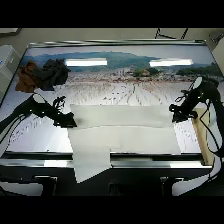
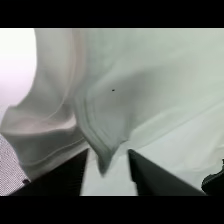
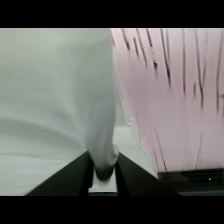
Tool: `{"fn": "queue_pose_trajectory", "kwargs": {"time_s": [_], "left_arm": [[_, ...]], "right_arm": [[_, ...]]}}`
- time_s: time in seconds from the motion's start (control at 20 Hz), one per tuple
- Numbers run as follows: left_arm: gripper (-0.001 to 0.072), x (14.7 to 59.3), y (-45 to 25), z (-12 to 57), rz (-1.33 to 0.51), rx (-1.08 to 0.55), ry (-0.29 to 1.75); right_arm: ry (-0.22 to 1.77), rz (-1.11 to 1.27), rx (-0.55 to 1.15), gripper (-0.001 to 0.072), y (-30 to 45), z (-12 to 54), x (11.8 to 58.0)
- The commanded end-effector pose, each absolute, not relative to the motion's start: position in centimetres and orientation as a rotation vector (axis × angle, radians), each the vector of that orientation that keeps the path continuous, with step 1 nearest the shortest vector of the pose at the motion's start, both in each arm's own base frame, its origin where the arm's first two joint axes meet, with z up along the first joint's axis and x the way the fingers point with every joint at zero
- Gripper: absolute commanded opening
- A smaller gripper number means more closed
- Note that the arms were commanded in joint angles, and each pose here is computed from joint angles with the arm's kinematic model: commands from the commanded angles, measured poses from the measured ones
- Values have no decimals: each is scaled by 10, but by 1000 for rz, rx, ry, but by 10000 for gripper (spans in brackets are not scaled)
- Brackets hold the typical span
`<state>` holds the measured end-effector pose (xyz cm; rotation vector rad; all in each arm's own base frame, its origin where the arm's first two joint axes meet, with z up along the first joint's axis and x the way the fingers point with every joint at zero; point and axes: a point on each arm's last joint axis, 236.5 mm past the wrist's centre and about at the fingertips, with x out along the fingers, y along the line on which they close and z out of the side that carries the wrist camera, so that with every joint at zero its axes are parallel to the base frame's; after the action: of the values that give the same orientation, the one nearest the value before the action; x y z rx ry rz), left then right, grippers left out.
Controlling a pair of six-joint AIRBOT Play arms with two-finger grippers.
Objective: Fold the clothes and pants, and hang the long-sleeved shirts on hangers.
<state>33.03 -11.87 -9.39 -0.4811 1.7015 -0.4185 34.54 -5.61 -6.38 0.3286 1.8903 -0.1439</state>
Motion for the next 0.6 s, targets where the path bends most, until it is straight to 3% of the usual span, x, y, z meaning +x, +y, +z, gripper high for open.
{"fn": "queue_pose_trajectory", "kwargs": {"time_s": [0.0,0.1,0.2,0.35,0.45,0.55], "left_arm": [[514,328,-113,-89,-408,-508,1722],[520,322,-100,-74,-409,-530,1733],[520,304,-82,-58,-396,-540,1758],[515,248,-77,-57,-371,-577,1789],[416,208,-84,-78,-344,-580,1766],[416,175,-97,-92,-356,-620,1753]], "right_arm": [[1938,-135,323,386,-55,-59,334],[1950,-159,329,454,-63,-49,326],[1961,-179,364,628,-69,-31,313],[1937,-222,416,642,-78,-24,282],[1935,-243,449,636,-78,-30,256],[1934,-259,467,635,-78,-32,235]]}}
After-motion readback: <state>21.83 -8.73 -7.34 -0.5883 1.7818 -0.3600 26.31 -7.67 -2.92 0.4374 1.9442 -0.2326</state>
